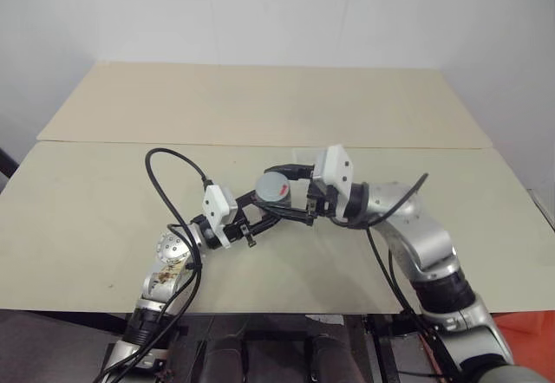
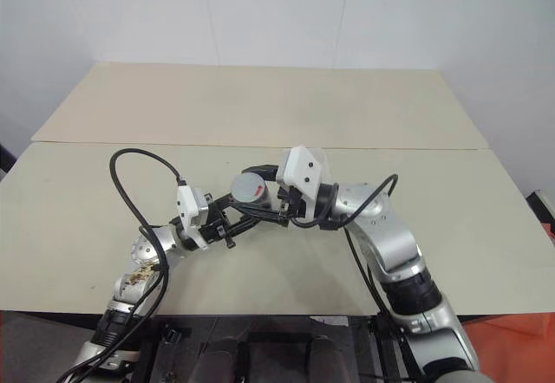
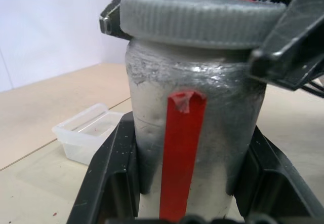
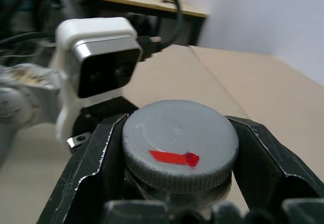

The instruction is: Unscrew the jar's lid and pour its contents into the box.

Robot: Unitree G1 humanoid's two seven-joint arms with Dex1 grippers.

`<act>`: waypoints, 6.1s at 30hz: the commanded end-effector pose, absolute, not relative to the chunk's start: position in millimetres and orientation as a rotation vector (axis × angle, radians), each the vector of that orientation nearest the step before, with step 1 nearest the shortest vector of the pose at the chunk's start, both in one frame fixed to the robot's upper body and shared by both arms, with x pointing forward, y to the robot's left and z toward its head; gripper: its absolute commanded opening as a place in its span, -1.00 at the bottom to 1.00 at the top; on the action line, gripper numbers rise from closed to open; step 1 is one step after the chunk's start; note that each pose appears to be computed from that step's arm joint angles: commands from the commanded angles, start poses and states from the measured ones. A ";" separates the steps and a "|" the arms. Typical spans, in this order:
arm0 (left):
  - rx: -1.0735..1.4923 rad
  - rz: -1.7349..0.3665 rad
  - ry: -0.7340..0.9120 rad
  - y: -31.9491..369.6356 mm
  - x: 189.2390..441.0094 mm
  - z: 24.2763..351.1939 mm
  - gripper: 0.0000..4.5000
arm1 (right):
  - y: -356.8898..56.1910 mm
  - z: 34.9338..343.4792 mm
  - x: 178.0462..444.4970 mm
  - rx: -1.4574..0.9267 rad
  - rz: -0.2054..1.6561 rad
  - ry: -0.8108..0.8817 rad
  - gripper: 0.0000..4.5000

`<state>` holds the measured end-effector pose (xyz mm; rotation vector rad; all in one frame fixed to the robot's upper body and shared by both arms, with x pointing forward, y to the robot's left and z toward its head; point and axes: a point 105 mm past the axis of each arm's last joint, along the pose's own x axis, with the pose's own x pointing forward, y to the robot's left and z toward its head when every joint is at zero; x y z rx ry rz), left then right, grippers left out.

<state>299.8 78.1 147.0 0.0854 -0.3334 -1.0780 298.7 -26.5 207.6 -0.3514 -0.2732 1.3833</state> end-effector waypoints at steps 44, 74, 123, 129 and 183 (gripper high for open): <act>0.065 -1.135 -0.381 64.7 295.3 153.6 -0.14 | -49.0 237.0 295.4 -0.435 1.541 -0.435 0.99; 0.076 -1.117 -0.389 68.4 298.5 151.8 -0.14 | -74.5 229.9 315.1 -0.471 1.384 -0.343 0.99; 0.082 -1.104 -0.383 67.8 299.1 145.6 -0.14 | -48.4 229.9 299.9 -0.435 1.288 -0.320 0.99; 0.084 -1.104 -0.384 68.4 299.6 145.9 -0.14 | -61.4 228.6 299.4 -0.457 1.283 -0.309 0.99; 0.115 -0.934 -0.406 73.8 315.4 147.7 -0.14 | -28.5 219.7 270.7 -0.337 0.784 -0.320 0.99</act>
